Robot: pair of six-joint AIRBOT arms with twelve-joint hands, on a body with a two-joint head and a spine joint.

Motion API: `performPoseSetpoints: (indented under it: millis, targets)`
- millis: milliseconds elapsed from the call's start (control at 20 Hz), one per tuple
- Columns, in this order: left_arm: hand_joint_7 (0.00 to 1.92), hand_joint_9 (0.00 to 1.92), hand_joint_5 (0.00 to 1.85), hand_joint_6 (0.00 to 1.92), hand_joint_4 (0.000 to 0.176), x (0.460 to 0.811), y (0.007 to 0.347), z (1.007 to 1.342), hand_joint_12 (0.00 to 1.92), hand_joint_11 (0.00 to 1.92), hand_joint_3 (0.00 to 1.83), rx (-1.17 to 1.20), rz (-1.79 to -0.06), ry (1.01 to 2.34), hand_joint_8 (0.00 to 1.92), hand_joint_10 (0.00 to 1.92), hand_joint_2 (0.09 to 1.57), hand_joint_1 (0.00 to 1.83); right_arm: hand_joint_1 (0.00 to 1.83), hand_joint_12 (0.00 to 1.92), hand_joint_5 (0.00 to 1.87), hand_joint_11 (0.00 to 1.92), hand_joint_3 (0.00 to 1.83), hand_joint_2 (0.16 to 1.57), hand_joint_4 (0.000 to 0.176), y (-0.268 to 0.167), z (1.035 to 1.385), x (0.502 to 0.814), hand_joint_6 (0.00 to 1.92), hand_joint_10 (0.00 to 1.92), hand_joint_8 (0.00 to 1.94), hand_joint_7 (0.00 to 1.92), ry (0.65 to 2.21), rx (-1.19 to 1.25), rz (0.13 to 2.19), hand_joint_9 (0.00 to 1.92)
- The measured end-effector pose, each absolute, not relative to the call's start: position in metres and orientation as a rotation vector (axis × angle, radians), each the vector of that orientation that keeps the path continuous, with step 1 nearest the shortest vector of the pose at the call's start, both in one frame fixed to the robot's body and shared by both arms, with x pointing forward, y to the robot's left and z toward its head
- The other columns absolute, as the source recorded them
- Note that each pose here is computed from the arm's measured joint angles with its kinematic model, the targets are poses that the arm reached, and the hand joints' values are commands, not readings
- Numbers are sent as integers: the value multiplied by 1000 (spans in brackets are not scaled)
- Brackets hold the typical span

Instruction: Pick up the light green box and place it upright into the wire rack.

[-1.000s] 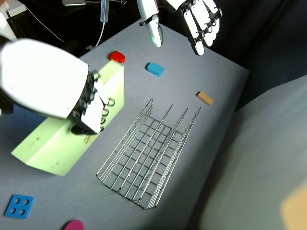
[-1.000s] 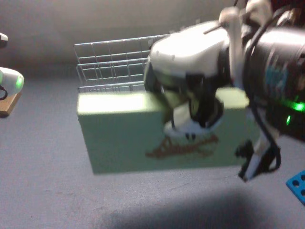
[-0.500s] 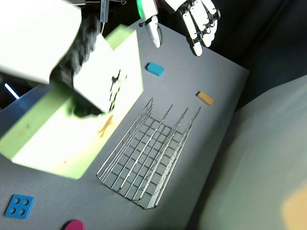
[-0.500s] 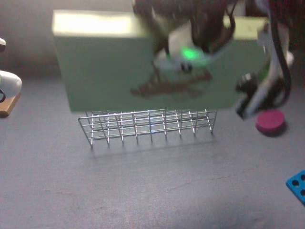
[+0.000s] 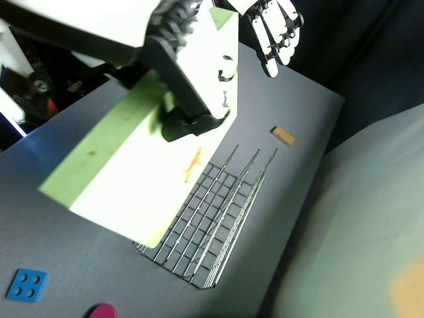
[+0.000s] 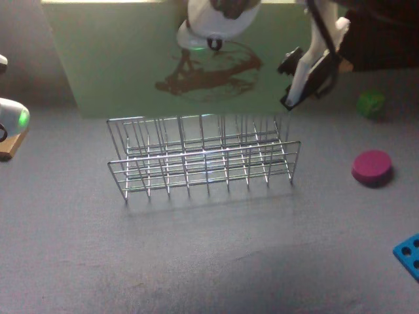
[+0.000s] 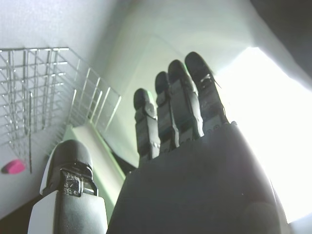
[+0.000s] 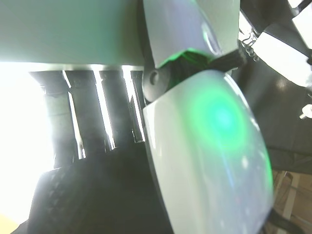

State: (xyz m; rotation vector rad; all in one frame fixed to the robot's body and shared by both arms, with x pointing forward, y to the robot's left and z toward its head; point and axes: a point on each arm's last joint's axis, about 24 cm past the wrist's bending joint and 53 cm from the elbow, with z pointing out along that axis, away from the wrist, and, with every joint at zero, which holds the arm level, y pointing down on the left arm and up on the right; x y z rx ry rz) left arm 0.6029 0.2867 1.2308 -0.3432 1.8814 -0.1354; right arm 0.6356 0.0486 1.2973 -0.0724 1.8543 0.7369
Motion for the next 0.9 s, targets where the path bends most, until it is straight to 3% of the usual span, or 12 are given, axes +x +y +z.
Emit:
performPoseSetpoints:
  millis: [900]
  targets:
    - [256, 220, 306, 0, 91, 603, 288, 1230, 571, 0, 0, -345, -131, 1885, 0, 0, 1224, 173, 1223, 1510, 853, 728, 0, 1154, 0, 58, 1237, 657, 1034, 1105, 1184, 977, 1947, -71, 676, 880]
